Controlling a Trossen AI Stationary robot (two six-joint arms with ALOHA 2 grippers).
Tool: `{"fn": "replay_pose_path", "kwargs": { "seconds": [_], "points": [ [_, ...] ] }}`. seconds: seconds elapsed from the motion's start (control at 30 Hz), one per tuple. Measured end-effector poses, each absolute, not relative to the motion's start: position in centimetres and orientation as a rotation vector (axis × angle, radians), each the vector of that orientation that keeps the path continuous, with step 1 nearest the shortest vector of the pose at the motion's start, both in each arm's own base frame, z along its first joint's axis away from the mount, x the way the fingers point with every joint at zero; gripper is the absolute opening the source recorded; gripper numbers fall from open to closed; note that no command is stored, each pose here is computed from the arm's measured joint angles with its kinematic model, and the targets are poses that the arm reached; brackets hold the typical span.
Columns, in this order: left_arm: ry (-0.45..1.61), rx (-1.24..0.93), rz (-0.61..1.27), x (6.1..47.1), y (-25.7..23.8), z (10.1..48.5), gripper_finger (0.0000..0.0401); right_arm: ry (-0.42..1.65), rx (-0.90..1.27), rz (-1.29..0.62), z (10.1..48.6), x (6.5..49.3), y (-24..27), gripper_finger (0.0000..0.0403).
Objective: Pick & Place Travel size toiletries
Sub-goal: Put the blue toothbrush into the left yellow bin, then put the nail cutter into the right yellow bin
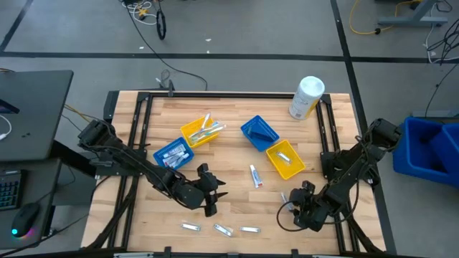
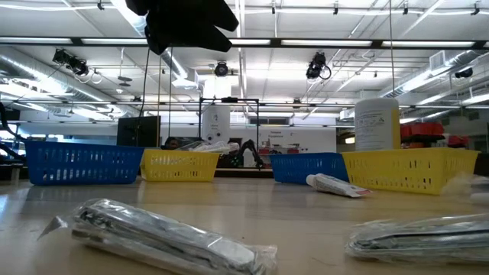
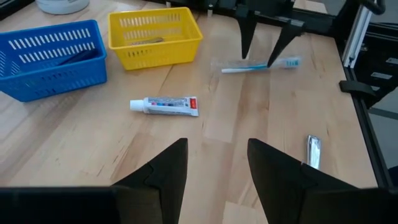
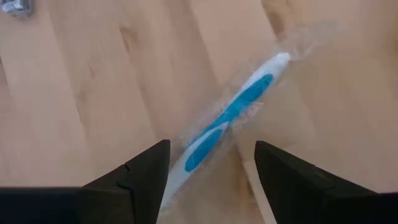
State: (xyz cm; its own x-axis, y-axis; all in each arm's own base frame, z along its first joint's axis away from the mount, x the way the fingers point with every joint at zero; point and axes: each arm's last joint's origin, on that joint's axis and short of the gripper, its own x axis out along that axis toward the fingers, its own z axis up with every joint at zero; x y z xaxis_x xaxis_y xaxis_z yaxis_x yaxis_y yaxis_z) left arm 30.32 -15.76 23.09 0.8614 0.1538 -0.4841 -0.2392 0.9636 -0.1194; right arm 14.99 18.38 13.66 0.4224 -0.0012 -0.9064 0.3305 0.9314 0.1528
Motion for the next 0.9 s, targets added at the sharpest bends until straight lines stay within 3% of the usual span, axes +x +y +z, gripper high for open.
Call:
{"fn": "replay_pose_path", "kwargs": {
  "seconds": [0.47, 0.9],
  "points": [
    [0.465, -0.181, 0.191, 29.5, -16.4, 24.1, 0.0175, 1.153, 0.331, -0.225, 12.3, 15.3, 18.9, 0.0206],
    [0.481, -0.248, 0.144, 29.0, -17.2, 24.1, 0.0175, 1.113, 0.319, -0.084, 15.1, 15.4, 19.1, 0.0241]
  ]
}}
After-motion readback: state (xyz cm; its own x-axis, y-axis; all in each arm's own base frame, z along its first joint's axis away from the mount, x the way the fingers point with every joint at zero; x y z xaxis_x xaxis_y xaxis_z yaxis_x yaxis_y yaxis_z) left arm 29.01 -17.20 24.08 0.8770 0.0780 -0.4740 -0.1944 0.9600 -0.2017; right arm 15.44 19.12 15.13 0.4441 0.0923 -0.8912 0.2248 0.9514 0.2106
